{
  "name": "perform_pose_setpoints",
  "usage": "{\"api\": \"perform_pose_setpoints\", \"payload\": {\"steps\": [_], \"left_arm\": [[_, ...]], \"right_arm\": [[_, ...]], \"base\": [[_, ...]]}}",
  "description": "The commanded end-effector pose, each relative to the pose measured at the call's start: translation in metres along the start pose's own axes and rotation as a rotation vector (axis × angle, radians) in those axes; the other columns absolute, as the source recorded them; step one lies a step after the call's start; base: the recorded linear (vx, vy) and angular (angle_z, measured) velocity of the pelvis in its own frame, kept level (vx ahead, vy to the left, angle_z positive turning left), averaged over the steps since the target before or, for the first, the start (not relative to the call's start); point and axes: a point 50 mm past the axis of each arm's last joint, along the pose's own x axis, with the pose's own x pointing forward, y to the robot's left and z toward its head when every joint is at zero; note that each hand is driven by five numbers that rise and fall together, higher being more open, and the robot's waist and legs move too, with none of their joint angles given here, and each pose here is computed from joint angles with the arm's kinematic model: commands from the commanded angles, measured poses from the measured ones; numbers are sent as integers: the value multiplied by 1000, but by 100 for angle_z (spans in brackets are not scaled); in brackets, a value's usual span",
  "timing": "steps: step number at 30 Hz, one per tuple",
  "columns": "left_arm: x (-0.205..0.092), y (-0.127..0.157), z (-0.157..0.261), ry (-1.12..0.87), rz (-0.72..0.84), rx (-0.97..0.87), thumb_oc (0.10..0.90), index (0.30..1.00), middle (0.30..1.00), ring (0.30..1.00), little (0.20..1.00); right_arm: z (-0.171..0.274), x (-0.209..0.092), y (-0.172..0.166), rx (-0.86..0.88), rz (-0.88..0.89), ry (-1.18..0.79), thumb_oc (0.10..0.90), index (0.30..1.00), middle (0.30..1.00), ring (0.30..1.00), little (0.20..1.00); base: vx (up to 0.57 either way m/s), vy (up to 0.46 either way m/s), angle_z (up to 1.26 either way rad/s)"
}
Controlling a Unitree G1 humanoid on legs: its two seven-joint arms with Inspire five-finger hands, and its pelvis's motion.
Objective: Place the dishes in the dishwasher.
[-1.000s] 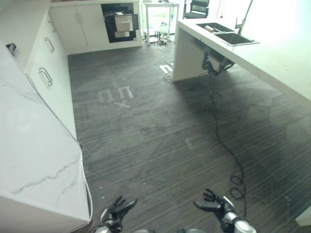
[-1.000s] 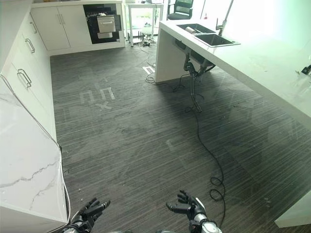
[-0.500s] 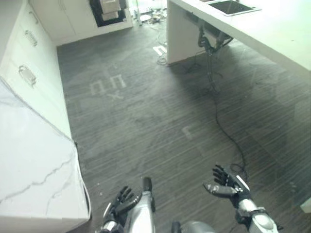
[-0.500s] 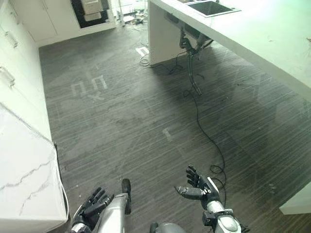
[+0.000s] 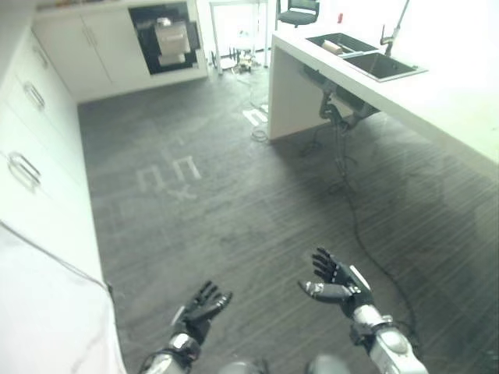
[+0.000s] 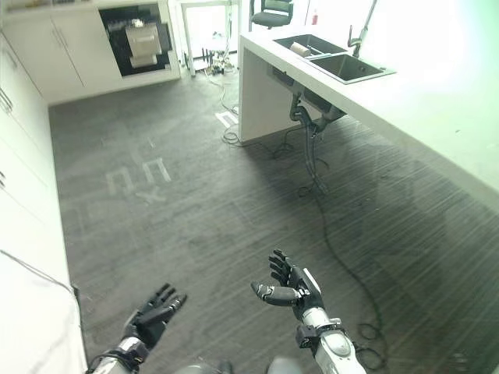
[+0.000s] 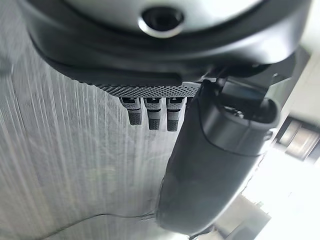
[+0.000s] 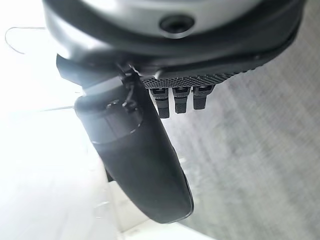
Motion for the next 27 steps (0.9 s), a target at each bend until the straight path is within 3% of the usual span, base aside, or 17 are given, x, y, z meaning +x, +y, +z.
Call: {"api": "perform_pose_setpoints", "payload": {"steps": [1, 5, 13, 19, 27], "left_arm": [[-1, -9, 51, -201, -100, 29, 800, 900, 900, 900, 900], [-4, -16, 60, -263, -144, 120, 800, 900, 900, 900, 900], [-11, -24, 73, -365, -152, 136, 800, 900, 900, 900, 900], [-20, -33, 92, -493, -190, 293, 800, 900, 900, 900, 900], [-38, -25, 108, -609, -163, 348, 800, 900, 900, 900, 900]], "right_arm": [[34, -5, -15, -2, -31, -186, 800, 900, 900, 900, 900], [34, -16, -25, -10, -57, -215, 800, 900, 900, 900, 900], [68, -17, -37, -139, -123, -303, 800, 900, 900, 900, 900], [96, -21, -45, -164, -103, -406, 800, 900, 900, 900, 900], [111, -21, -36, -174, -71, -471, 800, 900, 900, 900, 900]], "base": [[513, -247, 61], [572, -243, 109], [436, -208, -6], [398, -183, -68], [548, 242, -84]]}}
